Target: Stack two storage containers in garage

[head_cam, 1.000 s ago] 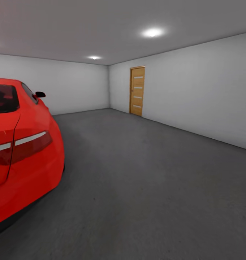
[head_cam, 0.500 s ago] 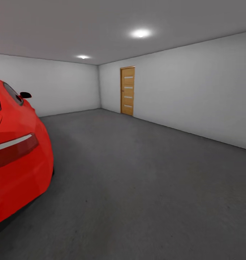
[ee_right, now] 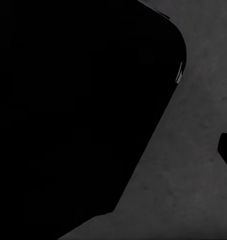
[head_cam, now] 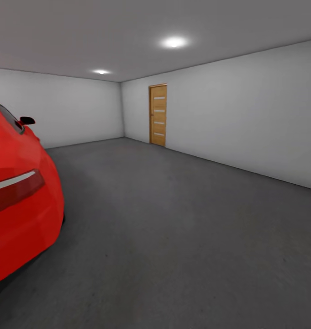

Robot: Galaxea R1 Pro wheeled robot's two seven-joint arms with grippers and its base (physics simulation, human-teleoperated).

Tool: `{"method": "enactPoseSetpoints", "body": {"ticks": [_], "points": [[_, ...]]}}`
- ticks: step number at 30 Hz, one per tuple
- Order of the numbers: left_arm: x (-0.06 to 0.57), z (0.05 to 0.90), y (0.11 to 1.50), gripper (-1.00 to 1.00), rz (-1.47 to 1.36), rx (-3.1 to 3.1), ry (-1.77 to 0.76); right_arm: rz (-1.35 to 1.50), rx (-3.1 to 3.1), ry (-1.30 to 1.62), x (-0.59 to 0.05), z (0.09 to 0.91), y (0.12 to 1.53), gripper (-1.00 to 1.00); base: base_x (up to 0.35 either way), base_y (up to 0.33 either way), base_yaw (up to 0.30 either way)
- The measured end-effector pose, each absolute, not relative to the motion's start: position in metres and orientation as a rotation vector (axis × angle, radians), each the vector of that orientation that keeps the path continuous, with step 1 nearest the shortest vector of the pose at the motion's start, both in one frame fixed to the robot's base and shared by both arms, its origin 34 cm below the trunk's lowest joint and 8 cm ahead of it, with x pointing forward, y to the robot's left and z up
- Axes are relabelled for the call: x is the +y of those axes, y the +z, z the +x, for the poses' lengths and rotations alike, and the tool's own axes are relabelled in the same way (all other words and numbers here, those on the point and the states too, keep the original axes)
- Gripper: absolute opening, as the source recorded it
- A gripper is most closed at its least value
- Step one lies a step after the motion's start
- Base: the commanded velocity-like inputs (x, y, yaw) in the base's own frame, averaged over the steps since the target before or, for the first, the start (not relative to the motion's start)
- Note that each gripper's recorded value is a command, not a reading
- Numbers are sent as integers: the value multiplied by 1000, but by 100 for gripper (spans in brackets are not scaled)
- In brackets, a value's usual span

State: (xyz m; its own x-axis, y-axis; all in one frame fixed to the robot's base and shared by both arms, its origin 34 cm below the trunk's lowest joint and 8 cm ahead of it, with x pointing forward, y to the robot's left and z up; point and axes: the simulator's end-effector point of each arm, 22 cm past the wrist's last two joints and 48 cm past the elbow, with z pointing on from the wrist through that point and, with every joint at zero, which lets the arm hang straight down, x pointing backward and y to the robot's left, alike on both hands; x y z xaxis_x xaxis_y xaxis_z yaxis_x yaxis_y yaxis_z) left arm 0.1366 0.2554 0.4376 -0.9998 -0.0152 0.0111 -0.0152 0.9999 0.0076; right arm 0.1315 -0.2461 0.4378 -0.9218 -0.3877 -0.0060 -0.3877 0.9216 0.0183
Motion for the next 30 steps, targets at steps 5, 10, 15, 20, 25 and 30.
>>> {"method": "enactPoseSetpoints", "body": {"ticks": [5, 10, 15, 20, 25, 30], "points": [[255, 136, 438, 100, 23, -3130, -12, -617, 3078, 31, -246, 132, 438, 100, 0, 0, -236], [255, 137, 438, 100, 24, -3131, -12, -616, 3078, 31, -245, 132, 438, 100, 0, 0, -242], [255, 137, 438, 100, 23, -3130, -11, -617, 3078, 32, -245, 132, 438, 100, 0, 0, -243], [255, 137, 438, 100, 23, -3130, -11, -616, 3078, 32, -245, 132, 438, 100, 0, 0, -243], [256, 137, 438, 100, 24, -3130, -13, -618, 3078, 32, -245, 132, 438, 100, 0, 0, -143], [256, 137, 438, 100, 24, -3130, -13, -618, 3074, 30, -246, 132, 438, 100, 0, 0, -44]]}}
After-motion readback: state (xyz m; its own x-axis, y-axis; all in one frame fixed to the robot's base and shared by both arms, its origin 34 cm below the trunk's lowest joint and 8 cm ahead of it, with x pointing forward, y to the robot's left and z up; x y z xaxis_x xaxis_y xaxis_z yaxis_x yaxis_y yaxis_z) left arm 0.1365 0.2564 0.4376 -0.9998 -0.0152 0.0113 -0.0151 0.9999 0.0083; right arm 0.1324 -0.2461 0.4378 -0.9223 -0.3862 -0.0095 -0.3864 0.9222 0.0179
